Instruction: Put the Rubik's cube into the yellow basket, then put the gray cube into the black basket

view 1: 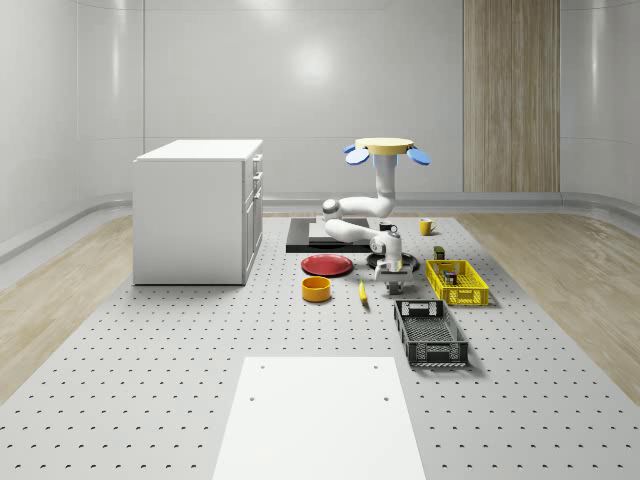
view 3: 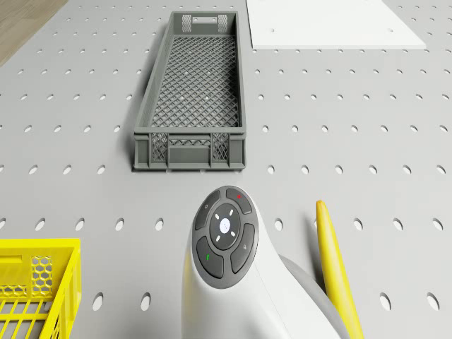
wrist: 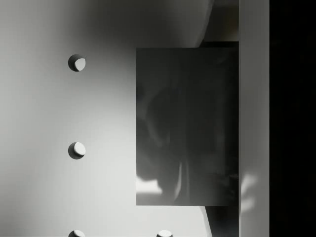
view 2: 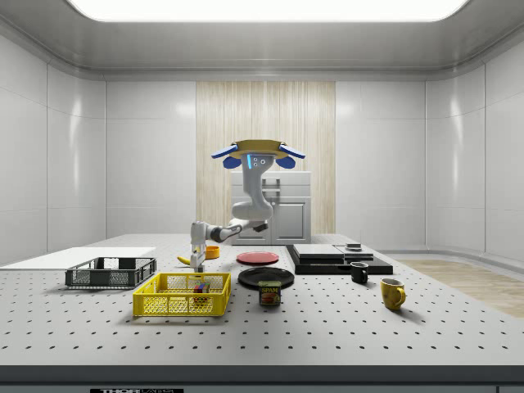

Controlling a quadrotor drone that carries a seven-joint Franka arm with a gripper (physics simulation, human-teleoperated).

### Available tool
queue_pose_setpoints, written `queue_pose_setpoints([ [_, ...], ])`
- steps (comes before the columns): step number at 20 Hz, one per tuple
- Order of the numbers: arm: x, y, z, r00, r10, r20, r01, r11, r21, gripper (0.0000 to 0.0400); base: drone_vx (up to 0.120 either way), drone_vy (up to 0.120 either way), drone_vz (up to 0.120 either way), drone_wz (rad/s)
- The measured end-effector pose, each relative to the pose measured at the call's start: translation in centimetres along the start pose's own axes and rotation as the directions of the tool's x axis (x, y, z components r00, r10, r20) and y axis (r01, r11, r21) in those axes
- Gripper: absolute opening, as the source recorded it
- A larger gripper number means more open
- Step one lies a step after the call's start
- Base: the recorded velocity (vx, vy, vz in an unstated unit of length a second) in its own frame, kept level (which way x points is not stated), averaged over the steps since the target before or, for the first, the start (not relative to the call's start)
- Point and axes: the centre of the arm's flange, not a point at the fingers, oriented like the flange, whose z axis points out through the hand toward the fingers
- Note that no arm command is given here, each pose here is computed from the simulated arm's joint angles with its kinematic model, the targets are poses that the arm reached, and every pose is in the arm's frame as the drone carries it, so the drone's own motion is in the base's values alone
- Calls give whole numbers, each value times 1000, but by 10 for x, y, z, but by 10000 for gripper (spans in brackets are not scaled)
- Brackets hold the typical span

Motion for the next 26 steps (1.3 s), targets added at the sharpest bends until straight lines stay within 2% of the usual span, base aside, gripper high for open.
queue_pose_setpoints([
  [6, 0, 0, -1, 1000, -1, 0, 1, 1000, 0, 253, 0, 0, 0, 0],
  [10, 0, 0, -11, 1000, 0, 0, 0, 1000, 0, 251, 0, 0, 10, 0],
  [16, 0, 0, -30, 1000, 0, 0, 0, 1000, 0, 250, 0, 0, 120, 0],
  [22, 0, 0, -37, 1000, 0, 0, 0, 1000, 0, 250, 0, 0, 120, 0],
  [26, 0, 0, -39, 1000, 0, 0, 0, 1000, 0, 250, 0, 70, 10, 0],
])
